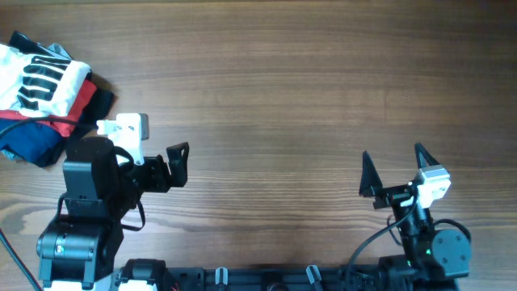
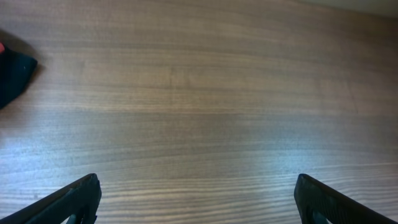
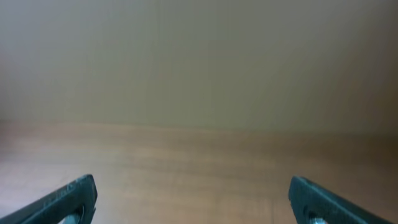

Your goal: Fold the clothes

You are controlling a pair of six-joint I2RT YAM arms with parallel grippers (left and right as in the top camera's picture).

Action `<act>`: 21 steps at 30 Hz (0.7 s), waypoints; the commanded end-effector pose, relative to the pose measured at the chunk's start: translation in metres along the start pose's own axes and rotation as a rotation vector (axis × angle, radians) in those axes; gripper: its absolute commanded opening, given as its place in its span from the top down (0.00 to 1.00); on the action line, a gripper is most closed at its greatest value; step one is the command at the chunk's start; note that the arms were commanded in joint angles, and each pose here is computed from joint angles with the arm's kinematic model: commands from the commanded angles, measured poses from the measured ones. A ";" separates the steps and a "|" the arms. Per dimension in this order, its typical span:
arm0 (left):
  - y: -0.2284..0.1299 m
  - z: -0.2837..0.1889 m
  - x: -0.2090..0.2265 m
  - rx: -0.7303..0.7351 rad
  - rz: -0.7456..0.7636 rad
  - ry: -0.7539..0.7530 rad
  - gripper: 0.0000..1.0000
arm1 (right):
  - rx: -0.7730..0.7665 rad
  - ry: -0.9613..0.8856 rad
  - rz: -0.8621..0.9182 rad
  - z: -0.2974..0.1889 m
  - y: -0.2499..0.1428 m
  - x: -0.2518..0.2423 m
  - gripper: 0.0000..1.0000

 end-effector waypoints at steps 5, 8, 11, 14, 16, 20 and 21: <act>-0.001 0.001 0.001 0.002 0.019 0.006 0.00 | -0.007 0.012 -0.057 0.014 -0.052 -0.016 0.00; -0.001 0.001 0.001 0.002 0.019 0.006 0.00 | 0.058 -0.005 -0.045 0.014 -0.066 -0.020 0.00; -0.001 0.001 0.001 0.002 0.019 0.006 0.00 | 0.061 -0.006 -0.045 0.014 -0.067 -0.021 0.00; -0.001 0.001 0.001 0.002 0.019 0.006 0.00 | 0.067 -0.007 -0.044 0.014 -0.068 -0.021 0.00; -0.001 0.001 0.001 0.002 0.019 0.006 0.00 | 0.067 -0.007 -0.044 0.014 -0.068 -0.021 0.00; -0.001 0.001 0.001 0.002 0.019 0.006 0.00 | 0.067 -0.008 -0.045 0.014 -0.068 -0.021 0.00; -0.001 0.001 0.001 0.002 0.019 0.006 0.00 | 0.067 -0.007 -0.044 0.014 -0.068 -0.021 0.00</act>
Point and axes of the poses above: each gripper's point midway between its finger pads, its own z axis out along the fingers, its own x axis along the line the jaws close on, y = z × x, the point moved 2 cm from there along -z, back along the fingers, and after that the axes turned 14 degrees about z, right-handed, at the moved point
